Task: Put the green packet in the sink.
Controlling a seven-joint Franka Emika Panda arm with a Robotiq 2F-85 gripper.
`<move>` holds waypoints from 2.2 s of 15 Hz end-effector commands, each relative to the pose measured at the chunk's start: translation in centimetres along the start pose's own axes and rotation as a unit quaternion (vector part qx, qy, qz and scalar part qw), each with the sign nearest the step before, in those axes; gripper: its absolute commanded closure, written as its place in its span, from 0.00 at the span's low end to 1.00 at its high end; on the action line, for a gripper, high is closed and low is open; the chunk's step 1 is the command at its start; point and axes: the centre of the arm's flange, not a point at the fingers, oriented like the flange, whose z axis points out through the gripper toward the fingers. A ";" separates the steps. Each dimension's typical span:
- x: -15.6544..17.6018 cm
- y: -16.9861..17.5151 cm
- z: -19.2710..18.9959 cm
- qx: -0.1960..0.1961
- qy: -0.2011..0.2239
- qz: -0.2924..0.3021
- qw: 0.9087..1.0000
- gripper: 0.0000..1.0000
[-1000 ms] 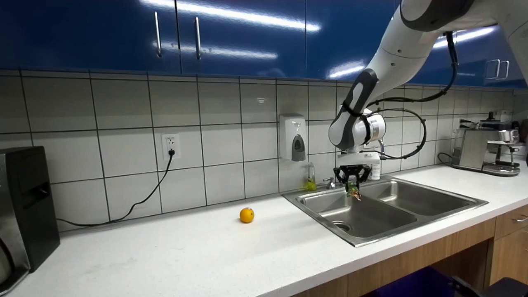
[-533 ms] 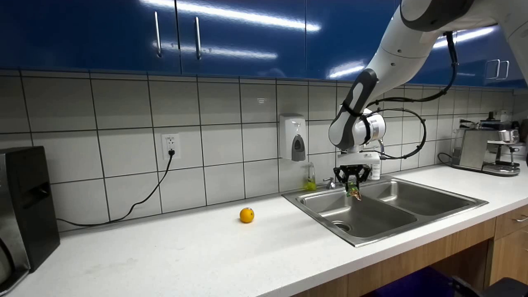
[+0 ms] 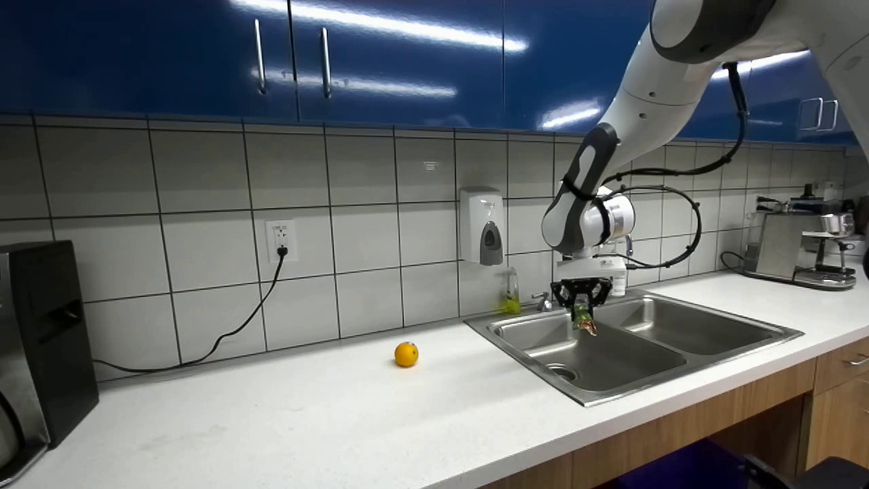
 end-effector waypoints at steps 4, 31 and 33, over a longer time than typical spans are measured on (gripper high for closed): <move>3.5 2.9 5.1 -0.012 -0.003 0.027 1.000 0.85; 8.5 3.4 23.2 -0.026 -0.069 0.059 0.996 0.85; 8.7 3.4 23.4 -0.028 -0.070 0.059 0.995 0.85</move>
